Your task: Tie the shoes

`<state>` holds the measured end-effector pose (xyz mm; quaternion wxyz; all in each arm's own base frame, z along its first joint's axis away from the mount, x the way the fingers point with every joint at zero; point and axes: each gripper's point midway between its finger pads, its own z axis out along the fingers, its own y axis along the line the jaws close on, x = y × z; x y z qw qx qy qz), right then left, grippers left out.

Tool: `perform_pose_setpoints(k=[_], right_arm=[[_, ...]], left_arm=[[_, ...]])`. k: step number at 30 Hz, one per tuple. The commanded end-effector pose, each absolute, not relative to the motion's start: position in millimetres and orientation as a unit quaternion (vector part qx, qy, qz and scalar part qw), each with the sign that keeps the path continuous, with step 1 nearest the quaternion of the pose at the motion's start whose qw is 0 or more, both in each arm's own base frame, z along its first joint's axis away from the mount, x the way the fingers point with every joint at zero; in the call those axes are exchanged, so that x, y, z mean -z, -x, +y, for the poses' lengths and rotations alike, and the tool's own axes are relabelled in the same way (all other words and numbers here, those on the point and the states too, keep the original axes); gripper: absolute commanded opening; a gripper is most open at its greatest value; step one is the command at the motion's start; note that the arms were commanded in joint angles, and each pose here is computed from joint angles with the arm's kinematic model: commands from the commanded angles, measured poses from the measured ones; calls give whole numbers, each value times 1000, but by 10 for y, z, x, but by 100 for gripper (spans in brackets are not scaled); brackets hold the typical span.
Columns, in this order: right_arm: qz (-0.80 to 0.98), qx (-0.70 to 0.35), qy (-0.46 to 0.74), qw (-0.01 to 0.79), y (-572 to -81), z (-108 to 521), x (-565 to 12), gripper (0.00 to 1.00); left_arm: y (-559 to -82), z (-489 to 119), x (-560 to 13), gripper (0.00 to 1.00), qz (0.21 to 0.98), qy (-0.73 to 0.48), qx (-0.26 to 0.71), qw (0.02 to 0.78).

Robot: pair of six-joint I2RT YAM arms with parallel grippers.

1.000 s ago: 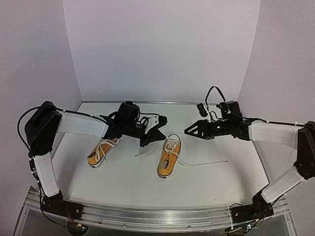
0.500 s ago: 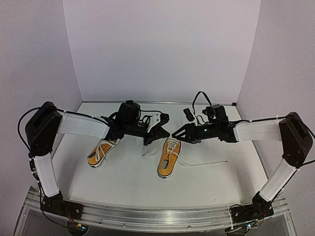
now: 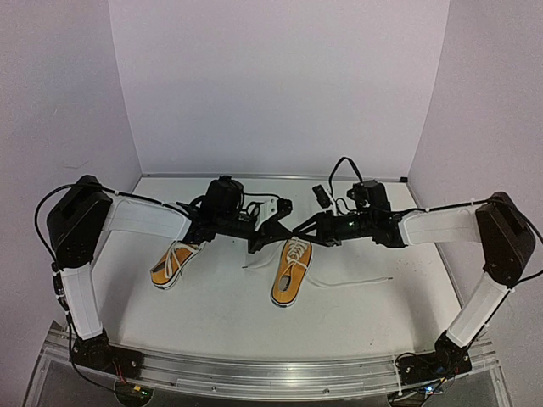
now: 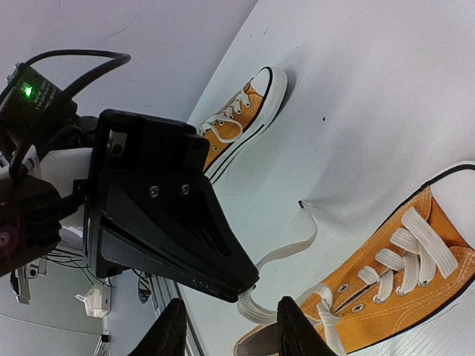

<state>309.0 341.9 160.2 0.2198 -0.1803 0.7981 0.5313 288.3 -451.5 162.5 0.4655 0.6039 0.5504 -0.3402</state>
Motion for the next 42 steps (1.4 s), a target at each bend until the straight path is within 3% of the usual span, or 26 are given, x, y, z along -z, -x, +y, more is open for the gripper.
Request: perform_pose_setpoints(k=[1,19,24,33,40,42], right_arm=[[791,-539,184,225,-3113,3480,-1624,39],[808,-527,168,205,-3122,3465,-1365,38],[806,-527,170,206,-3121,3468,-1377,28],[809,-522,169,212,-3103,3431,-1400,2],[814,-505,166,235,-3134,3366,-1503,0],[815,-499,165,243,-3147,3344,-1544,0]], left_arm=[[-2861,-4562,-1714,0,533,-606,345,479],[-2870,-4573,-1654,0,534,-608,343,477],[-2872,-4568,-1607,0,537,-609,341,474],[-2863,-4510,-1421,0,553,-619,325,453],[-2801,-4459,-1201,0,567,-630,319,425],[-2765,-4472,-1194,5,564,-634,319,423]])
